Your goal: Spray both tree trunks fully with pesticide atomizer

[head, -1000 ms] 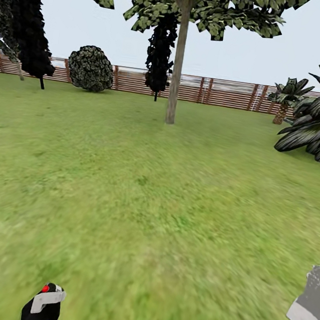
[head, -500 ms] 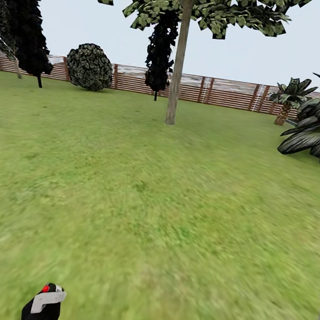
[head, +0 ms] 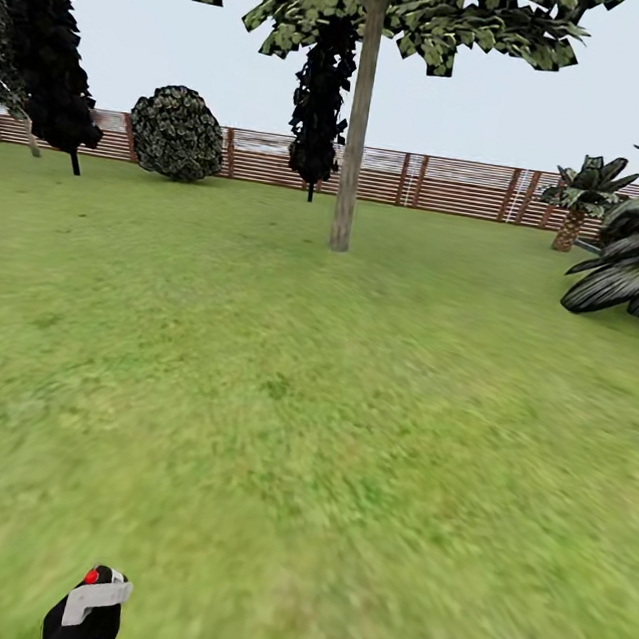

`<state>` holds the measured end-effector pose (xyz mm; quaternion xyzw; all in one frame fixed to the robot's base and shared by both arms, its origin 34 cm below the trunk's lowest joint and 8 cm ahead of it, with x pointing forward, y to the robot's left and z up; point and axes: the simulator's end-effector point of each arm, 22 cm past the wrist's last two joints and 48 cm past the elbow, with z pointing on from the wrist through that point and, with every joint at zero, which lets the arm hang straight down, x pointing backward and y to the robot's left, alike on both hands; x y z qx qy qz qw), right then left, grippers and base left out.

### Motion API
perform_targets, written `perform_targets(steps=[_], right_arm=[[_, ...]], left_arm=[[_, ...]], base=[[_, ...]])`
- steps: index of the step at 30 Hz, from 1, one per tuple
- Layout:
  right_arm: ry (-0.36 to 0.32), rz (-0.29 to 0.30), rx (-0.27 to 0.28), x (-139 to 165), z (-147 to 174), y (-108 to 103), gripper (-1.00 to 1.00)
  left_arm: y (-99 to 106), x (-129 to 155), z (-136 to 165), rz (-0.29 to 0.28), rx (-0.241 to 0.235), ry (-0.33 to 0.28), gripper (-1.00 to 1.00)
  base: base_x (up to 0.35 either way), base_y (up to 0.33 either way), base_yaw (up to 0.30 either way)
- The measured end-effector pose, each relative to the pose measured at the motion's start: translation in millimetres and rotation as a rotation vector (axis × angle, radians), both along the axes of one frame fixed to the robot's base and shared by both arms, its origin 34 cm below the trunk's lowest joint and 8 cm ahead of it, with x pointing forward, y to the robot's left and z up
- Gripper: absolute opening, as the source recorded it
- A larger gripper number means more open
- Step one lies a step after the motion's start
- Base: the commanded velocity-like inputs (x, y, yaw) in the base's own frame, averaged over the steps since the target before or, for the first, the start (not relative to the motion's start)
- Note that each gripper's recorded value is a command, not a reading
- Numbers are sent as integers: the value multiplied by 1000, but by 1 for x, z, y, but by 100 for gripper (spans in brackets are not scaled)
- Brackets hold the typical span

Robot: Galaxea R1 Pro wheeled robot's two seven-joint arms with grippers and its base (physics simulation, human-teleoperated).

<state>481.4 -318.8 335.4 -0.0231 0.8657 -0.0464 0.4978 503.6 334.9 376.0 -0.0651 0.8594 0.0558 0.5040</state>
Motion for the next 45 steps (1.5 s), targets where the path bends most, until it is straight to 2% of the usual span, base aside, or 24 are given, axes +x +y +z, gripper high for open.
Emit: perform_targets(steps=[45], right_arm=[[12, -2, 1, -3, -5, -1, 100]], left_arm=[[0, -3, -6, -1, 0, 14, -100]], base=[[338, 0, 0]])
